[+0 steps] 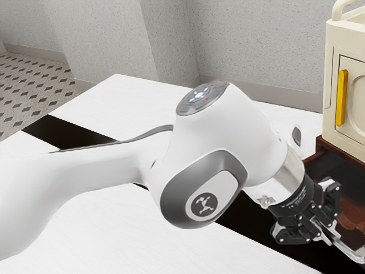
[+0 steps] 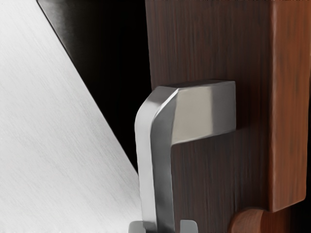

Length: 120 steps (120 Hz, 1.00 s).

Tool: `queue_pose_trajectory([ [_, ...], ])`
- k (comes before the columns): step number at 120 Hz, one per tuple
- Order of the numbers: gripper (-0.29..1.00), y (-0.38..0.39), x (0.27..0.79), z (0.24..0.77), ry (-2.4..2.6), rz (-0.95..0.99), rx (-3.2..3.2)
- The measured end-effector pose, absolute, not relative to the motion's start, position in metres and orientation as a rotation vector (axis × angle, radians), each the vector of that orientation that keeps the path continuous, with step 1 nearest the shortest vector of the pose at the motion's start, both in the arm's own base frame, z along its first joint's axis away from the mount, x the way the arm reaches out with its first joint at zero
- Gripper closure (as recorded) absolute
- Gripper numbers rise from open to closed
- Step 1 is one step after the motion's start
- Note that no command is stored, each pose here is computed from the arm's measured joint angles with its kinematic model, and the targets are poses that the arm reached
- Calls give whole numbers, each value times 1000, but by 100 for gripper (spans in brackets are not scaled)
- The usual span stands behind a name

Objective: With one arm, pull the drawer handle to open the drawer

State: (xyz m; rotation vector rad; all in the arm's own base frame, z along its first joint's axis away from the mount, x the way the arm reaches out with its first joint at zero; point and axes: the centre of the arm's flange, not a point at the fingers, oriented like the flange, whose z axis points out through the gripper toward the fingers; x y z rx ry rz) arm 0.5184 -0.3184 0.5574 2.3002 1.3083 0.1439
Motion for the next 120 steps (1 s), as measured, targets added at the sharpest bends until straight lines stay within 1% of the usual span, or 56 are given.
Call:
queue_pose_trajectory([
  [87,79,-305,460,559,1331,159,2291],
  [120,79,-297,448,556,1346,168,2288],
])
